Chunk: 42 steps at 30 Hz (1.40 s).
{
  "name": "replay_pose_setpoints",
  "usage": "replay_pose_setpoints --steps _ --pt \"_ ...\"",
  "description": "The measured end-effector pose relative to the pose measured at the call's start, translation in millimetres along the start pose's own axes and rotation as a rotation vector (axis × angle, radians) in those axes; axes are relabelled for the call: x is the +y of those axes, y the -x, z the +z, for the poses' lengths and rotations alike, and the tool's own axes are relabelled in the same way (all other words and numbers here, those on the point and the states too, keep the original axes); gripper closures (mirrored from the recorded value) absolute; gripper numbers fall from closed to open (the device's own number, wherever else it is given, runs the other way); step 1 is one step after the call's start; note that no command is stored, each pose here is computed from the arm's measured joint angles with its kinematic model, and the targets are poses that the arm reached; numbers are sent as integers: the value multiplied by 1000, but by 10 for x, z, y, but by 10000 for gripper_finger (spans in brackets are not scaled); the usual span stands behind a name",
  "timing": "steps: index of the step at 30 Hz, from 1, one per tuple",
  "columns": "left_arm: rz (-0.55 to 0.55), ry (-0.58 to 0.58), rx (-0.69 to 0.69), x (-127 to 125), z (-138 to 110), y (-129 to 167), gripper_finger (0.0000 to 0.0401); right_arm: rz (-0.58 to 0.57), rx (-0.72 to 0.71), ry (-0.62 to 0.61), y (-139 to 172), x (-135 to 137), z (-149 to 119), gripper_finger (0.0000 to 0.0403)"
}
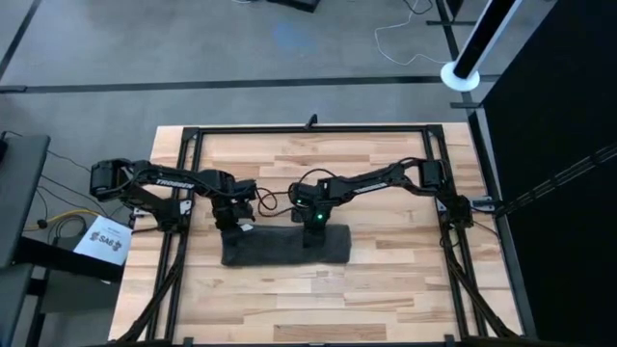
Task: Roll towel
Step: Roll the black towel
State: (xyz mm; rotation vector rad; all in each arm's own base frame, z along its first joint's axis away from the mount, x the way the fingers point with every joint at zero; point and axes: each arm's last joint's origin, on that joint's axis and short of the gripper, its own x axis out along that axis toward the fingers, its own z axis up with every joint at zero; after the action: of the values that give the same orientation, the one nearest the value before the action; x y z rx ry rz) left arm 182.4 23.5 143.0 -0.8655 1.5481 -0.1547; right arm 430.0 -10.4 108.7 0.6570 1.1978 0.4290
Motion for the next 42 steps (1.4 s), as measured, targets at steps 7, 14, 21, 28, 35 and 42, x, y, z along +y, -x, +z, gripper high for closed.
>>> replay_pose_setpoints --steps 7,14,21,28,35,42 --pt "69 171 94 95 -127 41 308 3 18 -11 -9 -14 -25 403" --pt "210 279 227 105 -314 122 309 10 70 -16 -17 -26 -91 403" --pt "109 137 -25 -342 -309 679 327 8 70 -13 -18 -26 -92 403" --pt "-76 -56 -364 -595 -248 967 369 15 68 -12 -15 -28 -89 403" --pt "-127 -37 -301 -321 -108 528 399 23 65 -19 -1 -42 -83 403" --pt "-81 14 -262 -67 -84 197 401 38 63 -30 13 -51 -78 403"
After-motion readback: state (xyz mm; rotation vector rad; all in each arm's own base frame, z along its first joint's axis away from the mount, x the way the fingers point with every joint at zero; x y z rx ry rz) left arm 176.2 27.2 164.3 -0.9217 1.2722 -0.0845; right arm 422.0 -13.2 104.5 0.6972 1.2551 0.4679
